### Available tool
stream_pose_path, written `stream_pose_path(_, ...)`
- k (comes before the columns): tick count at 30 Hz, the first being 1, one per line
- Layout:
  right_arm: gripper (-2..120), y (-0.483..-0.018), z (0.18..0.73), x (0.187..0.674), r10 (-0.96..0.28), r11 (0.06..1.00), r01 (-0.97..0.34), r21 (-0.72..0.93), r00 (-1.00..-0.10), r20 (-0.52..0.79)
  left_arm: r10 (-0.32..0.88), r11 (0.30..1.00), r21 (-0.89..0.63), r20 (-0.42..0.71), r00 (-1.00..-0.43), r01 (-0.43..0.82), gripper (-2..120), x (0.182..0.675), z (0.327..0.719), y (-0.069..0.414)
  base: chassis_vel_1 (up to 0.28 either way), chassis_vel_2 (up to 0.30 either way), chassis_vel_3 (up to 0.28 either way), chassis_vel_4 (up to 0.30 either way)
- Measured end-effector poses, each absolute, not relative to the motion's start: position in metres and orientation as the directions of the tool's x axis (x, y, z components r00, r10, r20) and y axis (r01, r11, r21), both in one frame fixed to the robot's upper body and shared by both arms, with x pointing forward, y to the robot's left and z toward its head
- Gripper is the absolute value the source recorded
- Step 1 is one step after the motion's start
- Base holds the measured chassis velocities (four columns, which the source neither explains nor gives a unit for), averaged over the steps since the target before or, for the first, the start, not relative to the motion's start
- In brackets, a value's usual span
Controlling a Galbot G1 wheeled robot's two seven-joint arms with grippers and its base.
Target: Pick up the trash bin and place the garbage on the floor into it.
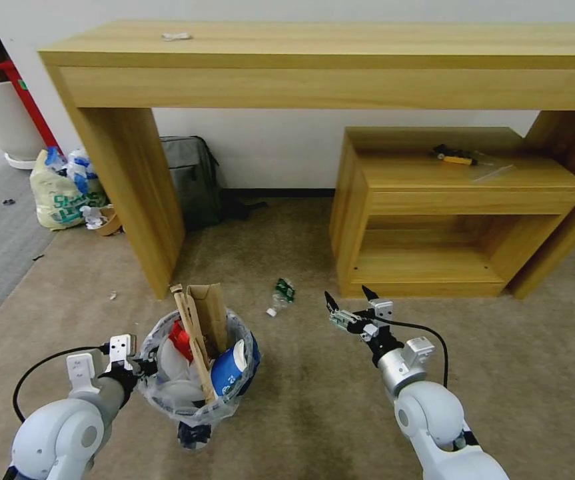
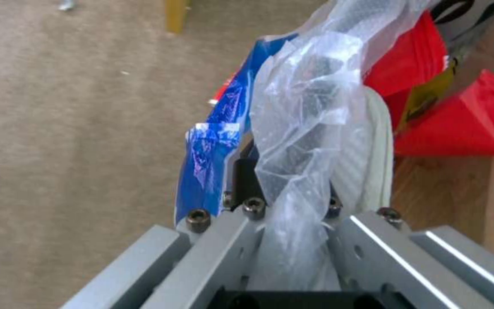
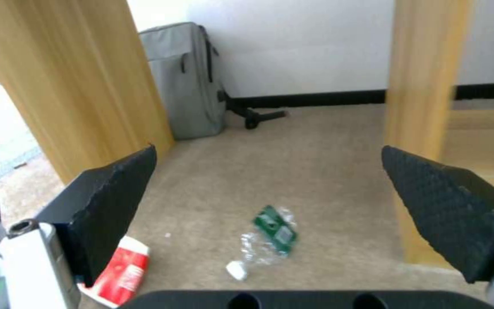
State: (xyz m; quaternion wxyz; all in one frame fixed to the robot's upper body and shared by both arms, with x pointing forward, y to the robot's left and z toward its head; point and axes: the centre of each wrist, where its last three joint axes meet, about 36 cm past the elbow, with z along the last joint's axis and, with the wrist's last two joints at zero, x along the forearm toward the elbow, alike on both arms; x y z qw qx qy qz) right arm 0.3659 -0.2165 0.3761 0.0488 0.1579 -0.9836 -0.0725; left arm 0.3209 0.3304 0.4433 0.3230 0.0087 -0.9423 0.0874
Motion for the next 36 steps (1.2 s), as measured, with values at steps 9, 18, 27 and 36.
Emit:
stream_pose_path(9,100,-0.2171,0.3752,0.3647,-0.311,0.943,-0.296,0.15,-0.947,0.082,0.041,0.985,-0.16,0.608,-0.793,-0.072,0,0.3213,0.4437,0.3314,0.227,0.225,-0.229,-0.226)
stream_pose_path(18,100,-0.2208,0.3747,0.3593,-0.297,0.947,-0.279,0.161,-0.949,0.104,0.051,0.984,-0.169,0.606,-0.794,-0.065,0,0.3212,0.4437,0.3318,0.041,0.036,-0.029,-0.03)
stream_pose_path(27,100,-0.2186,0.372,0.357,-0.298,0.947,-0.281,0.155,-0.949,0.105,0.056,0.983,-0.173,0.603,-0.796,-0.062,0,0.321,0.4437,0.3322,-0.011,0.006,0.014,-0.002)
stream_pose_path(36,100,-0.2154,0.3706,0.3556,-0.301,0.947,-0.283,0.153,-0.947,0.109,0.057,0.983,-0.175,0.6,-0.798,-0.062,0,0.3214,0.4444,0.3331,-0.1,0.117,0.114,-0.112)
